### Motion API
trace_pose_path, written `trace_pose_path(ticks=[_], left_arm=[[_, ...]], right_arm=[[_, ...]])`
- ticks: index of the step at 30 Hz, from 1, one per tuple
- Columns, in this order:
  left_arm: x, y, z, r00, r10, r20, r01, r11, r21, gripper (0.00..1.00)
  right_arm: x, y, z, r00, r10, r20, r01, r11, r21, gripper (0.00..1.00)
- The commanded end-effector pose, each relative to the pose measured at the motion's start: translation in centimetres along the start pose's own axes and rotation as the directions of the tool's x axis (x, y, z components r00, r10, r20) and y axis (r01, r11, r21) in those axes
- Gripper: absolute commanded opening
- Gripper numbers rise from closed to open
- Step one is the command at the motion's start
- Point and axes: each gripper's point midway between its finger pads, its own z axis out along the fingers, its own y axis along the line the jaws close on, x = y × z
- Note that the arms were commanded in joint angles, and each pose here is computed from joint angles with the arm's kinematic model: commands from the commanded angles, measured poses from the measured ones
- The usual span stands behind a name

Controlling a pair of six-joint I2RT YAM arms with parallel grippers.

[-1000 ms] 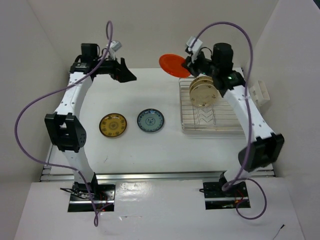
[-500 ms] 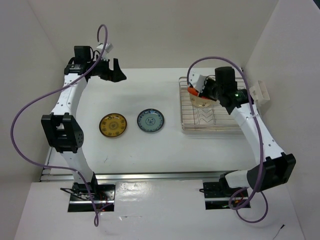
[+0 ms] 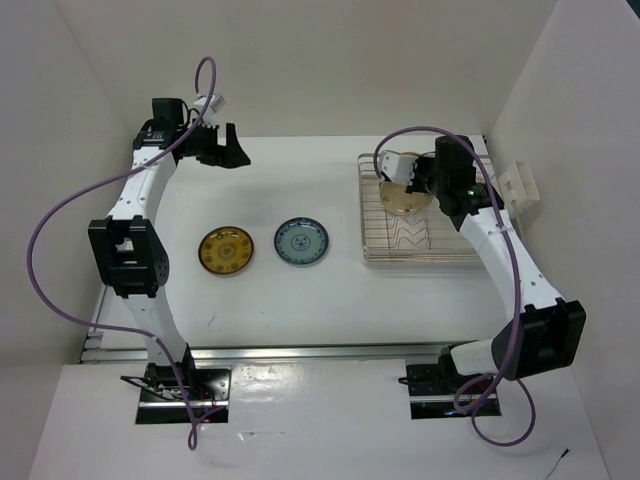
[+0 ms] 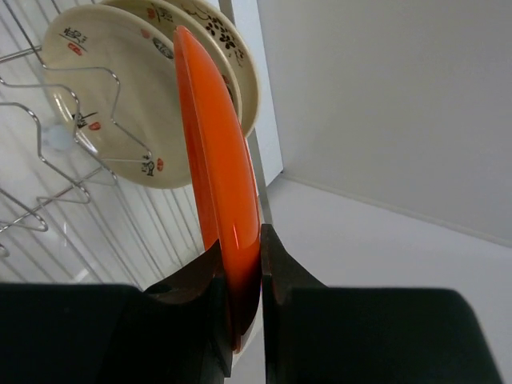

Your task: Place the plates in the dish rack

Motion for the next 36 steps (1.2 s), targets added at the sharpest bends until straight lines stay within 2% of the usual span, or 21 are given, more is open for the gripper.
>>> trace_pose_path(ticks=[1,5,12,14,24,27,32,36], left_arm=[[-0.7,0.5,0.2,1.0,0.01,0.022,-0.01,1.0,0.013,1.0],[-0.7,0.9,0.0,1.0,0.006,0.025,-0.006,1.0,0.005,1.0],[-0.1,1.6,0.1,1.0,-0.011,0.014,0.011,1.0,0.0,1.0],[0.2,1.8,0.4,1.0,-0.017,0.007,0.017,1.0,0.0,1.0],[0.8,2.2,0.8,0.999,-0.035,-0.004,0.035,0.999,0.016,1.0],[0.8,2.4,1.0,0.999,-0.035,-0.004,0.035,0.999,0.016,1.0],[1.1,2.3,1.1,0.999,-0.041,-0.01,0.042,0.999,0.026,1.0],[0.9,2.1,1.1,0.999,-0.046,-0.003,0.046,0.998,0.034,1.0]], right_arm=[[-0.6,-2.2,0.7,0.998,-0.055,0.035,0.053,0.996,0.072,0.0],[-0.8,-1.2,1.7,0.997,-0.056,0.055,0.053,0.997,0.056,0.0],[0.1,2.6,4.2,0.999,-0.03,0.037,0.032,0.998,-0.059,0.0],[1.3,2.5,4.6,1.0,-0.026,0.017,0.027,0.998,-0.05,0.0],[1.7,4.9,6.9,0.999,0.04,0.025,-0.037,0.992,-0.123,0.0],[2.0,2.6,6.1,0.997,0.077,0.004,-0.077,0.995,-0.07,0.0],[1.2,-1.6,3.0,0.998,0.061,0.025,-0.062,0.995,0.072,0.0],[0.5,-2.4,1.0,0.997,0.057,0.056,-0.062,0.994,0.086,0.0]])
